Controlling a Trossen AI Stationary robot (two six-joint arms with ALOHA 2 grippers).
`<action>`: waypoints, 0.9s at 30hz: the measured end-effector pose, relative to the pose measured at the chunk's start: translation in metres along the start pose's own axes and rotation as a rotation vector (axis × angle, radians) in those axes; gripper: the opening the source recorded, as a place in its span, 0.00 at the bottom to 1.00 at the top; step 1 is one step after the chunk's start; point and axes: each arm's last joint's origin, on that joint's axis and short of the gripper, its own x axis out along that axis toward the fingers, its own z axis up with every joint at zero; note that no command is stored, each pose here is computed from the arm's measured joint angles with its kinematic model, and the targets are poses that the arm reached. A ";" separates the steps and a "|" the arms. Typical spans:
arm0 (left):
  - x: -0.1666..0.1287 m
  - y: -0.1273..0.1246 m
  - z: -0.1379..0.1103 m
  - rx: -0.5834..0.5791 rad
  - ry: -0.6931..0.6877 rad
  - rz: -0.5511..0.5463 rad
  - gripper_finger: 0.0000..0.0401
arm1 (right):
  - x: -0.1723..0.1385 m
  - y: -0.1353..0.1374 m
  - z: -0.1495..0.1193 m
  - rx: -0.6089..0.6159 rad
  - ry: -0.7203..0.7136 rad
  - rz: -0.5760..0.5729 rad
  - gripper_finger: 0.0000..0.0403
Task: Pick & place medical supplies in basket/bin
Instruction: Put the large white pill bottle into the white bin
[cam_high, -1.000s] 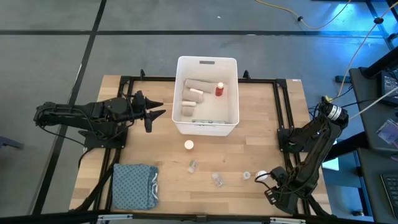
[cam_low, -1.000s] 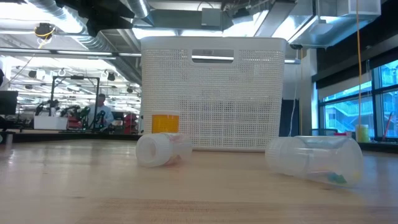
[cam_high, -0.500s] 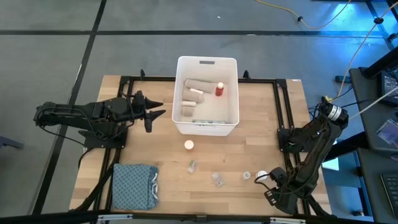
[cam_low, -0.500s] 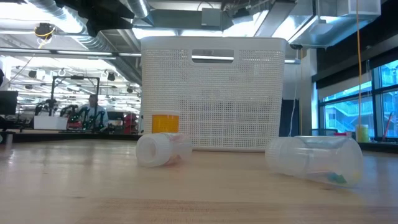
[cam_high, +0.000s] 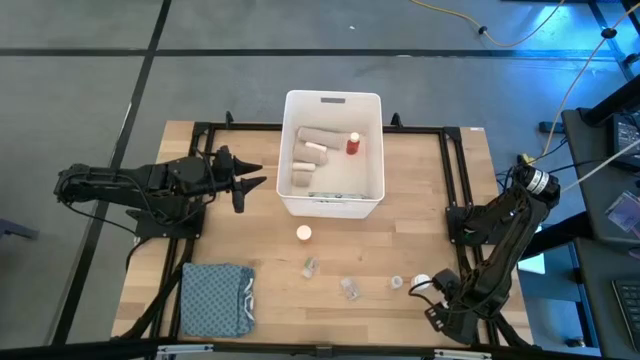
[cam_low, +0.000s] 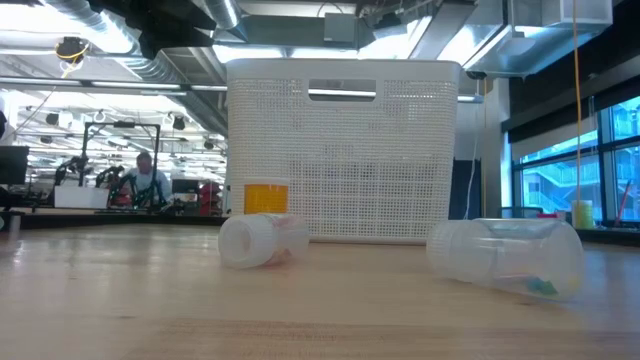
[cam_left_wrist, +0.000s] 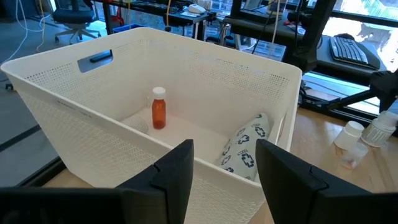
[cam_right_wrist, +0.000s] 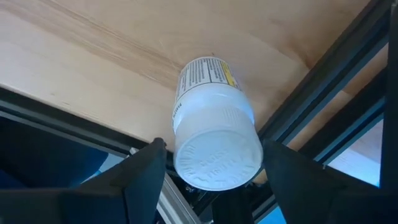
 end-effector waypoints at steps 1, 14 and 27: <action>0.000 0.000 0.000 0.000 0.000 0.000 0.41 | 0.000 0.001 0.000 -0.004 0.004 0.006 0.67; 0.000 0.000 0.000 -0.008 0.000 -0.001 0.41 | 0.013 0.006 -0.002 -0.021 0.025 -0.047 0.67; 0.000 0.000 0.000 -0.008 0.000 -0.001 0.41 | 0.013 0.006 -0.001 -0.063 -0.005 -0.036 0.48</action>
